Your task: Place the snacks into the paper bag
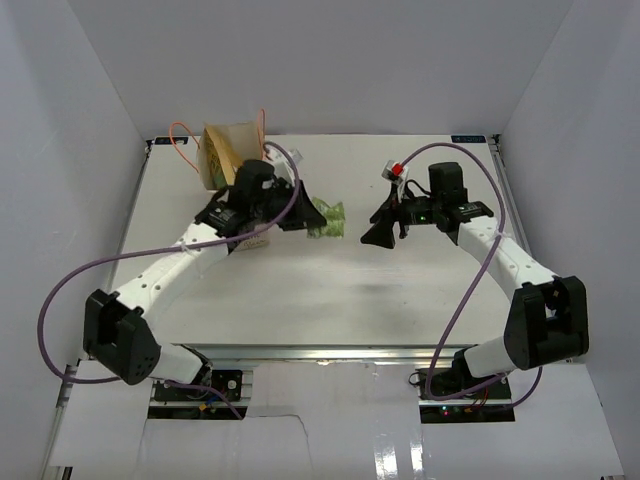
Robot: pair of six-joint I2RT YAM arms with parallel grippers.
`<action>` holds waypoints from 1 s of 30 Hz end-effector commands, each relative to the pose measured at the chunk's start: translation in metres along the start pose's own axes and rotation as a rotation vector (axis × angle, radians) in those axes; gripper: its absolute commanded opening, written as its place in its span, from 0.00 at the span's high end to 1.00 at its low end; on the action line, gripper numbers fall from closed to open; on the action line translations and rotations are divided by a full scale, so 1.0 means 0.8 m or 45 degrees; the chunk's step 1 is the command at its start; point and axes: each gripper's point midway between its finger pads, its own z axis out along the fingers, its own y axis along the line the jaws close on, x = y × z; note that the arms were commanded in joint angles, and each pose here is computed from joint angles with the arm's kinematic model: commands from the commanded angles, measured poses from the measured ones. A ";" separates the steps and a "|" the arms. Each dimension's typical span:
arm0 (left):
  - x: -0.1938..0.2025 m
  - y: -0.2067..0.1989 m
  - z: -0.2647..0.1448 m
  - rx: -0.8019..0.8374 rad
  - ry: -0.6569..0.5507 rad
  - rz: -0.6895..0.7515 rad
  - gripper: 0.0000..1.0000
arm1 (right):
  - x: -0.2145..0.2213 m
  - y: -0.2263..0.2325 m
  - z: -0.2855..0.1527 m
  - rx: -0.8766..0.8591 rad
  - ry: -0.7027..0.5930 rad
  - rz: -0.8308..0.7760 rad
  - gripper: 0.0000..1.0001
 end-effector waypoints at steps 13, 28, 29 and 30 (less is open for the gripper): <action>-0.268 0.080 -0.222 -0.622 -0.661 0.132 1.00 | 0.017 -0.042 -0.044 0.271 0.055 -0.094 0.15; -0.319 0.148 -0.173 -0.727 -0.613 0.094 0.32 | 0.017 -0.075 -0.085 0.550 0.115 -0.162 0.02; -0.320 0.145 -0.178 -0.735 -0.629 0.100 0.22 | 0.010 -0.079 -0.092 0.595 0.110 -0.182 0.10; -0.321 0.139 -0.184 -0.732 -0.648 0.108 0.16 | 0.008 -0.087 -0.101 0.658 0.122 -0.189 0.10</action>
